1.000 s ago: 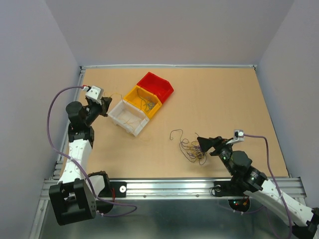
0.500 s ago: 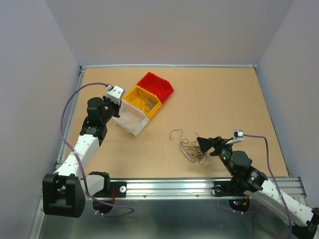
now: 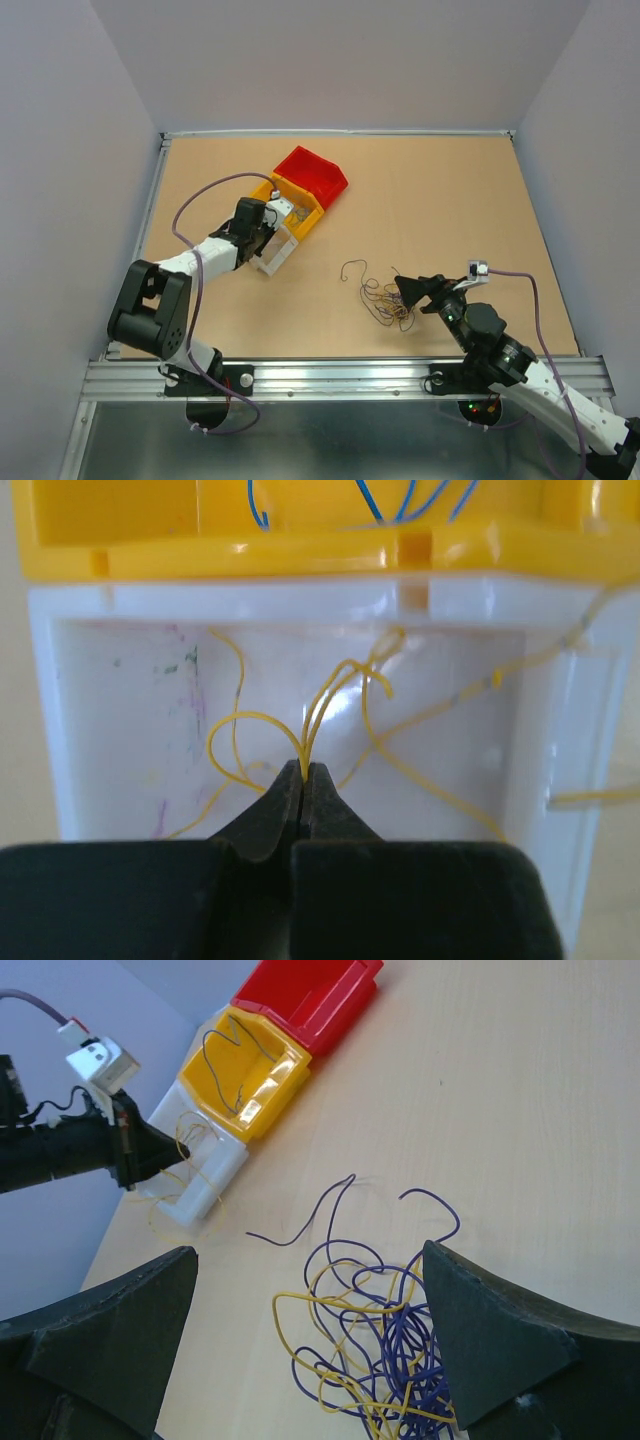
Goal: Untangle the cables
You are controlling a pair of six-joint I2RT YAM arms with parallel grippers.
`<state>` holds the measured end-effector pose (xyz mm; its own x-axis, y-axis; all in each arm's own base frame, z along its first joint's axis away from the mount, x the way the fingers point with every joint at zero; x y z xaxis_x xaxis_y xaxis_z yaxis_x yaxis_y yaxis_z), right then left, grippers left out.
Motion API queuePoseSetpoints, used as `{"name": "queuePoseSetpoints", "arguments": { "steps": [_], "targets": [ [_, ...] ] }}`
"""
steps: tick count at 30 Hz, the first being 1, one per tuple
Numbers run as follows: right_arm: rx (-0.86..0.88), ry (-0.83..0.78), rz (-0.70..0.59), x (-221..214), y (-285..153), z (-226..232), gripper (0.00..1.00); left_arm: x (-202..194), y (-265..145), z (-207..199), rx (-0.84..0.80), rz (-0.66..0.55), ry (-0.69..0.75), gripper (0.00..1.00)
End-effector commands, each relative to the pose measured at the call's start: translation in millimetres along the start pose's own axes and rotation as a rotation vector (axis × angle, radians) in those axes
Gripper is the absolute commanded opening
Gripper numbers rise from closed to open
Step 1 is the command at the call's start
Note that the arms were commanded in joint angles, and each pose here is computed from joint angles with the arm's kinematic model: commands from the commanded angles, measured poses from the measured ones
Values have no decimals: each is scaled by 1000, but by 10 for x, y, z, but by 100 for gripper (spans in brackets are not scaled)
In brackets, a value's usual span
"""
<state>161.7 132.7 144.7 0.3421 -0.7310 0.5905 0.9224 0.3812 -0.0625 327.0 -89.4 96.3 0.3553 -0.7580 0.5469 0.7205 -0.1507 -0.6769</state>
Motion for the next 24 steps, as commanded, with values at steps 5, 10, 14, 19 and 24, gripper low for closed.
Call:
{"name": "queuePoseSetpoints", "arguments": {
  "steps": [5, 10, 14, 19, 24],
  "targets": [
    [20, -6, 8, -90, 22, -63, 98, -148, 281, 108, 69, 168, 12, 23],
    [30, -2, 12, -94, 19, -46, 99, -22, 171, 178, 101, 90, -16, 39],
    [31, -6, 16, -101, 20, -49, 98, 215, -246, 364, 199, -98, -47, 60],
    [32, -6, 15, -98, 20, -48, 99, 298, -490, 433, 257, -205, -66, 70],
    [33, -5, 12, -94, 20, -44, 99, 345, -525, 402, 224, -237, -58, 70]
  ]
}}
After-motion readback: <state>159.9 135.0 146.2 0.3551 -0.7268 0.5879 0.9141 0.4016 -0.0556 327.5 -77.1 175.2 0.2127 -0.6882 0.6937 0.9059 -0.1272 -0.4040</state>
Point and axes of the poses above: each gripper's point midway between its finger pads, its own y axis out along the fingers, its own z axis along the line the jaws close on, x = y × z, the point moved 4 cm from there along -y, back along the fingers, and after that the axes turned 13 degrees about y, right-handed, at the moved point
